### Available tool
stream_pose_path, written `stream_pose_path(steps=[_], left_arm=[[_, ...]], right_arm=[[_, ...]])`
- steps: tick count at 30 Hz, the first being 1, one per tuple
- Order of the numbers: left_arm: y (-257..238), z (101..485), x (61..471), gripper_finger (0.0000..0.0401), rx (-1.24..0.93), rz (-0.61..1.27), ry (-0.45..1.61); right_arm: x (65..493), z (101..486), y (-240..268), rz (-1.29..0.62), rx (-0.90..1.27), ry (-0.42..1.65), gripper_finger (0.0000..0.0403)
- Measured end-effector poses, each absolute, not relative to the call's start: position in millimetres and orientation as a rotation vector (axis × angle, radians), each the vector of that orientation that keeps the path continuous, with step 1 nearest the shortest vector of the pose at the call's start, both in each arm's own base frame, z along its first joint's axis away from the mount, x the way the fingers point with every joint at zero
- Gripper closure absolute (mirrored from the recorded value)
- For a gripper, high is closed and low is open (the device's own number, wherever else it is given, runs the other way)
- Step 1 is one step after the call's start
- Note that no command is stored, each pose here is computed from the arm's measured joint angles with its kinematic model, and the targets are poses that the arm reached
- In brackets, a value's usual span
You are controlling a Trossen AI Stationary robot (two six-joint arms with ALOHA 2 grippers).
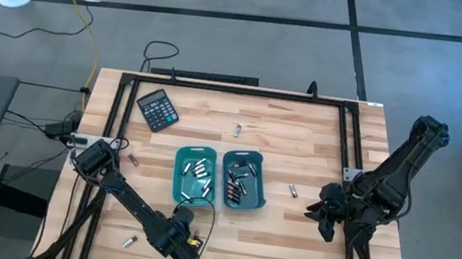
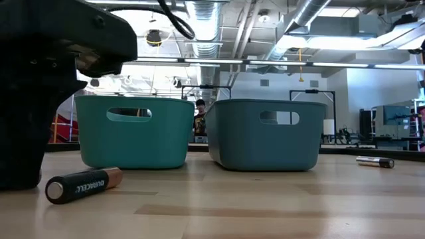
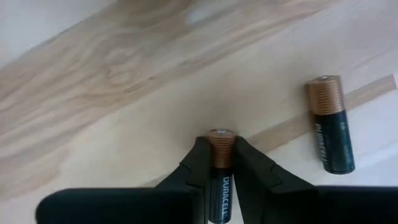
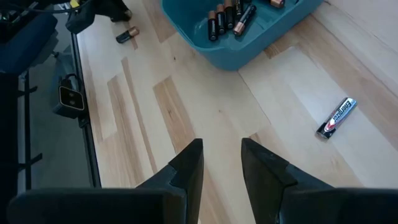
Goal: Sort batteries
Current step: Put the black battery into the blue bin
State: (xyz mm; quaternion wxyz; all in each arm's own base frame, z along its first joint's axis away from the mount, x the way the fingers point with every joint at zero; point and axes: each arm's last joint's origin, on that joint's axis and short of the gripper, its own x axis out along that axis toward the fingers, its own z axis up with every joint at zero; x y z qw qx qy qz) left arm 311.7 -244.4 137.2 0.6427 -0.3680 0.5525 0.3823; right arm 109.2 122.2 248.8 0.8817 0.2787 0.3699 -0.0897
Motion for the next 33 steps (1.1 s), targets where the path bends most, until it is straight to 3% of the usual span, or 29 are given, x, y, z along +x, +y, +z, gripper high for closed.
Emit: stream_pose_path(steps=[4,11,17,25,33], left_arm=[[-250.0,166.1,305.2,0.0364,-0.833,0.937,1.218],[-241.4,252.8,301.9,0.0364,-0.773,0.930,1.077],[-205.5,308.0,329.1,0.0364,-0.652,0.801,1.014],[-119.5,321.7,400.9,0.0364,-0.515,0.574,0.897],[-49.5,281.1,454.1,0.0364,-0.400,0.456,0.950]], right_arm=[[108.5,248.8,122.8,-0.181,0.578,0.773,0.0278],[107.0,248.8,124.2,-0.167,0.567,0.777,0.0278],[106.9,248.7,124.3,-0.166,0.566,0.777,0.0278],[108.0,249.9,125.5,-0.162,0.597,0.766,0.0278],[112.1,248.1,124.7,-0.226,0.689,0.758,0.0278]])
